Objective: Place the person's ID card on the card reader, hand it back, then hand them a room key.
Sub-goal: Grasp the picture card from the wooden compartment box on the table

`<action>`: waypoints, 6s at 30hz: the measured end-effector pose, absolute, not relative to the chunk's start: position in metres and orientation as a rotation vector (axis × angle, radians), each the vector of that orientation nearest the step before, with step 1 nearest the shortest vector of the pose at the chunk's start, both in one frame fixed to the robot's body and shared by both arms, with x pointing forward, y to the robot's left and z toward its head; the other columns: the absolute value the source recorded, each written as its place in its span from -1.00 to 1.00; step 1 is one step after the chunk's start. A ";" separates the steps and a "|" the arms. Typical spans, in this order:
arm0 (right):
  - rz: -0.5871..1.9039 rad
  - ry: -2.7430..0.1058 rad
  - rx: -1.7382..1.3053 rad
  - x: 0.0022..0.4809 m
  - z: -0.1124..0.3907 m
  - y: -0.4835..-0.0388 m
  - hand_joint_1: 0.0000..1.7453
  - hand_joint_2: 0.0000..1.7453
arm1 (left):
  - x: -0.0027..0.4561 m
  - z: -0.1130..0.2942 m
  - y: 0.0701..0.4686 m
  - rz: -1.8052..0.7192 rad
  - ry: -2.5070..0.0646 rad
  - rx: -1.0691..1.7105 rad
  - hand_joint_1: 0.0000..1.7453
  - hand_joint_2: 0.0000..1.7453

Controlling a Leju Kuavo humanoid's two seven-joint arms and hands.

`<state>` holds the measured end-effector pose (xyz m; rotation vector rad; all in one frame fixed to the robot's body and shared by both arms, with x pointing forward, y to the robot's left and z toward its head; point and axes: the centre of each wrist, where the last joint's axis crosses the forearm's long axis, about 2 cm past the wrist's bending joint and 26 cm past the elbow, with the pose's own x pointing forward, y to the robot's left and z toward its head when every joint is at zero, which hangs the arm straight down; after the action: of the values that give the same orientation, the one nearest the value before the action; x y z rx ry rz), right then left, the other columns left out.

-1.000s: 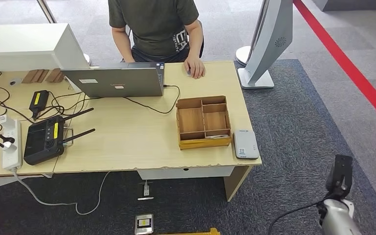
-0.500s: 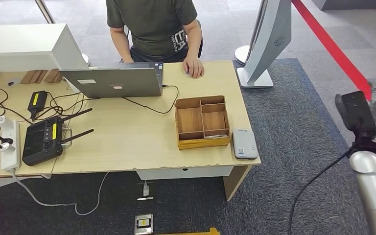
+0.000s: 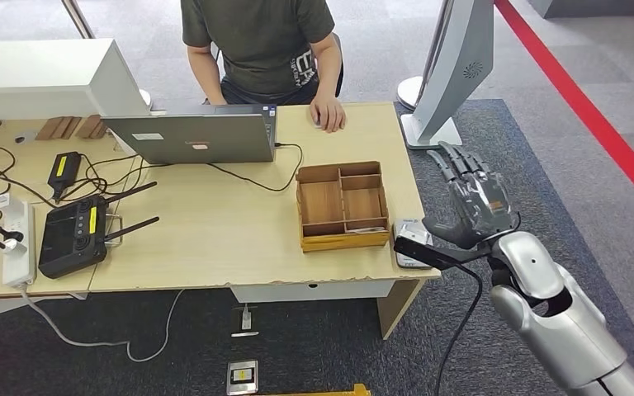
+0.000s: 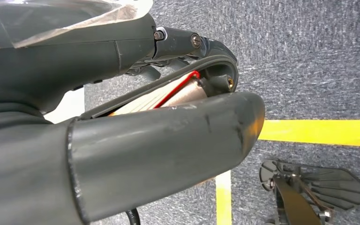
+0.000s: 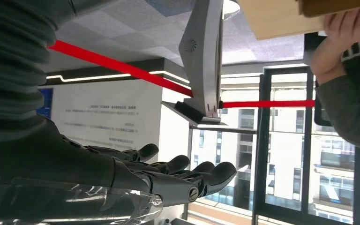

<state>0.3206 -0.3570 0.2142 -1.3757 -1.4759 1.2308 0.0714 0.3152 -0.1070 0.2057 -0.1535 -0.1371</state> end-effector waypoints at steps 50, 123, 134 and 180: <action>0.994 -1.483 -1.049 0.324 0.178 -0.271 -1.00 1.00 | 0.071 -0.107 0.311 -0.140 -0.145 0.200 -1.00 -1.00; 1.024 -1.384 -0.966 0.334 0.100 -0.231 -1.00 1.00 | 0.070 -0.107 0.309 -0.105 -0.095 0.216 -1.00 -1.00; 1.032 -1.366 -0.991 0.337 0.096 -0.236 -1.00 1.00 | 0.070 -0.107 0.309 -0.114 -0.111 0.212 -1.00 -1.00; 1.091 -1.315 -1.008 0.335 0.091 -0.241 1.00 1.00 | 0.070 -0.107 0.309 -0.110 -0.101 0.211 -1.00 -1.00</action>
<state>0.3350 -0.2412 0.0910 -1.0081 -1.3152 1.0914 0.0696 0.3091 -0.1075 0.2110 -0.1009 -0.1099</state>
